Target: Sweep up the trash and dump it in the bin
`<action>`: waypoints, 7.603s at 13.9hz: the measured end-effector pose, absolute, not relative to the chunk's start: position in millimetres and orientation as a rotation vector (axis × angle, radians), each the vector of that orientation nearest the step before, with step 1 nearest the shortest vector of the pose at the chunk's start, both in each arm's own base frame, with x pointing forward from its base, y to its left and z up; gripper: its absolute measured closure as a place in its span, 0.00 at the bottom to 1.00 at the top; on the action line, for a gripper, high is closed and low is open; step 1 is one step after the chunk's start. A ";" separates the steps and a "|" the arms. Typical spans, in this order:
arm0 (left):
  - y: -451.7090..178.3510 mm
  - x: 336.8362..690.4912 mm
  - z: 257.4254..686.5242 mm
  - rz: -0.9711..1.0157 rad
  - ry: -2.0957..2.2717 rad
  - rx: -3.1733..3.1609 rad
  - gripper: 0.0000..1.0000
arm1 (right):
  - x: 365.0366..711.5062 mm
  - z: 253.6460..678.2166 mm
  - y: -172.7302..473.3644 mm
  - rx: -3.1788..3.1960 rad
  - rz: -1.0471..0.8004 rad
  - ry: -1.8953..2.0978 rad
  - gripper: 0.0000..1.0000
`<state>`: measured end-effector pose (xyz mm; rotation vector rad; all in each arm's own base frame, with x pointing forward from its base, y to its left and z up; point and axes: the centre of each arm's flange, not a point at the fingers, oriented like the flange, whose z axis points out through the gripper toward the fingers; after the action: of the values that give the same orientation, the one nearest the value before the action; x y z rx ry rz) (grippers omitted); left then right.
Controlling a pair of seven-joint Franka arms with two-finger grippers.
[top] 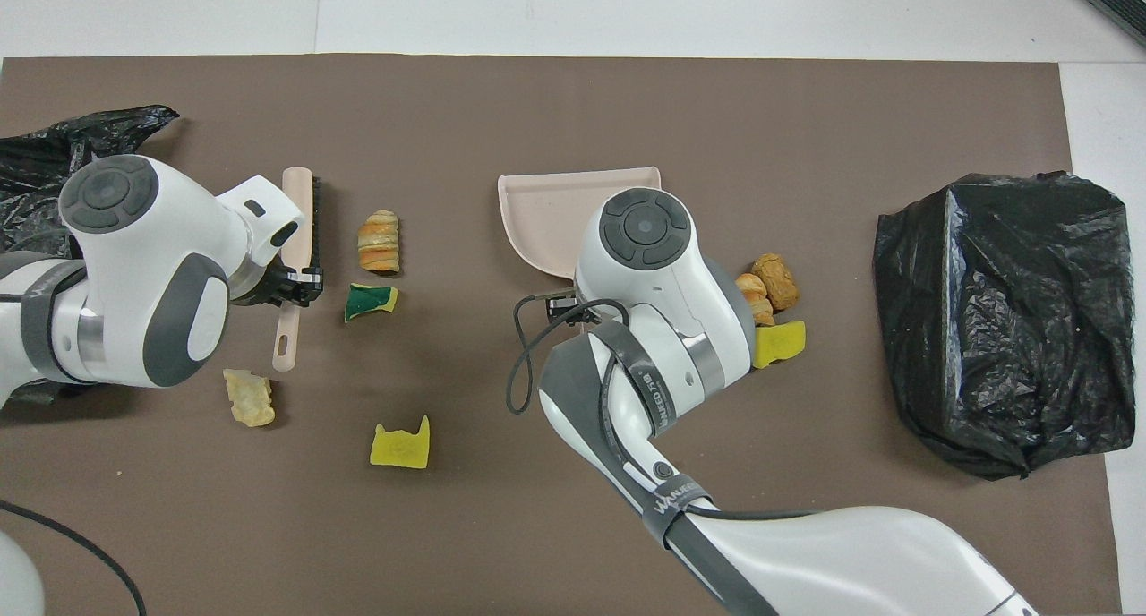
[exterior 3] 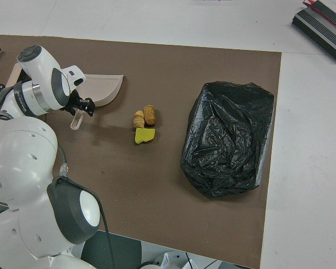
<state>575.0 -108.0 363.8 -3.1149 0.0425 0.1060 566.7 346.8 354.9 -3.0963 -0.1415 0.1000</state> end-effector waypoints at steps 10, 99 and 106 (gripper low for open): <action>-106.3 575.4 364.2 0.106 0.054 -3.117 0.75 | 566.1 356.5 348.9 -3.028 0.118 -0.378 0.69; -322.7 362.5 421.1 0.557 -0.952 -2.841 0.75 | 547.2 352.8 315.8 -2.400 0.246 -2.110 0.69; -325.3 292.1 373.7 0.553 -0.993 -2.707 0.75 | 550.1 345.9 287.5 -2.151 0.253 -2.329 0.69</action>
<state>292.1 -325.3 373.7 -2.7067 -0.9925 0.5527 550.1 287.5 345.9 -2.1510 -2.3292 0.2534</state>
